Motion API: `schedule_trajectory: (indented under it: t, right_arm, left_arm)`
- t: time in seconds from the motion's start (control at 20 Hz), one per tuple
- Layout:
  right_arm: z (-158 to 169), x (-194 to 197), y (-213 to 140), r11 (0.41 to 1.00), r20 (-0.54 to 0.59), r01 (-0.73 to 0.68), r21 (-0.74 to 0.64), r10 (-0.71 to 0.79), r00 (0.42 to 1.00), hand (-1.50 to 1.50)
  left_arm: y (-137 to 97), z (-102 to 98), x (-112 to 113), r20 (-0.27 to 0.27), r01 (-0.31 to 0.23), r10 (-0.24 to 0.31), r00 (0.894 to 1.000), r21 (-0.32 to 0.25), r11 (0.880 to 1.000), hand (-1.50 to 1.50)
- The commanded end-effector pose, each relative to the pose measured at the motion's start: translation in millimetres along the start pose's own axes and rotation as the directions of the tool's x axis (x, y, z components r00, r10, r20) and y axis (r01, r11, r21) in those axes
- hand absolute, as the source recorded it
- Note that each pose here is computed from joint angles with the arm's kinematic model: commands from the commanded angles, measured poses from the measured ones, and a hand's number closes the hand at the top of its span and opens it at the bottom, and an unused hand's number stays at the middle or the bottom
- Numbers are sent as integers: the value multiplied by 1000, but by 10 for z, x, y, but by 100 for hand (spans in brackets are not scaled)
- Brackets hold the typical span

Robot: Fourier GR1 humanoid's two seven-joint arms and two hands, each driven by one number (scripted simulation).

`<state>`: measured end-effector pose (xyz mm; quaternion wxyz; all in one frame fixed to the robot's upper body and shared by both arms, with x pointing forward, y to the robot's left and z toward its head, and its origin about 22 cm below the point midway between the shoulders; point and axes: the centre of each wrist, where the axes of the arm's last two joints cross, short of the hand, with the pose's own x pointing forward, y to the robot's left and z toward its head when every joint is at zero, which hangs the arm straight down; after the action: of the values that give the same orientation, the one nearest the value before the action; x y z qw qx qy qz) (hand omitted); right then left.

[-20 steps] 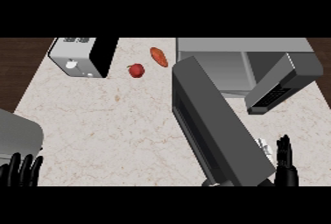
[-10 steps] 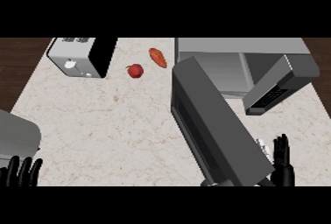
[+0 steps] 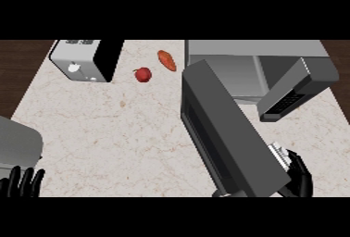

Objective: Pick up the milk, place it into the microwave and close the microwave

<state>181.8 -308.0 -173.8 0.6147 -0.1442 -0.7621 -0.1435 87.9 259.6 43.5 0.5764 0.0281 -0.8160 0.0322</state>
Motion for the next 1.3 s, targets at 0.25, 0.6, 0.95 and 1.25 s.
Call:
schedule_trajectory:
  t: [0.25, 0.6, 0.95, 1.25]
  right_arm:
    - [-27, 13, 139, 978, 81, 193, 79, -199, 977, 150]
    - [-1251, 546, 412, 759, -93, 250, 602, -244, 965, 150]
    - [-1631, 815, 461, 581, -139, 306, 755, -314, 939, 150]
    - [-1551, 846, 531, 549, -137, 274, 789, -278, 951, 150]
  left_arm:
    - [14, -91, -46, 8, 20, -21, 1000, 5, 1000, -150]
    - [-16, -53, -14, 16, -24, 24, 1000, -47, 999, -150]
    - [106, -33, 100, 21, -1, 2, 1000, -24, 1000, -150]
    - [62, 60, 154, 13, 13, -13, 1000, -2, 1000, -150]
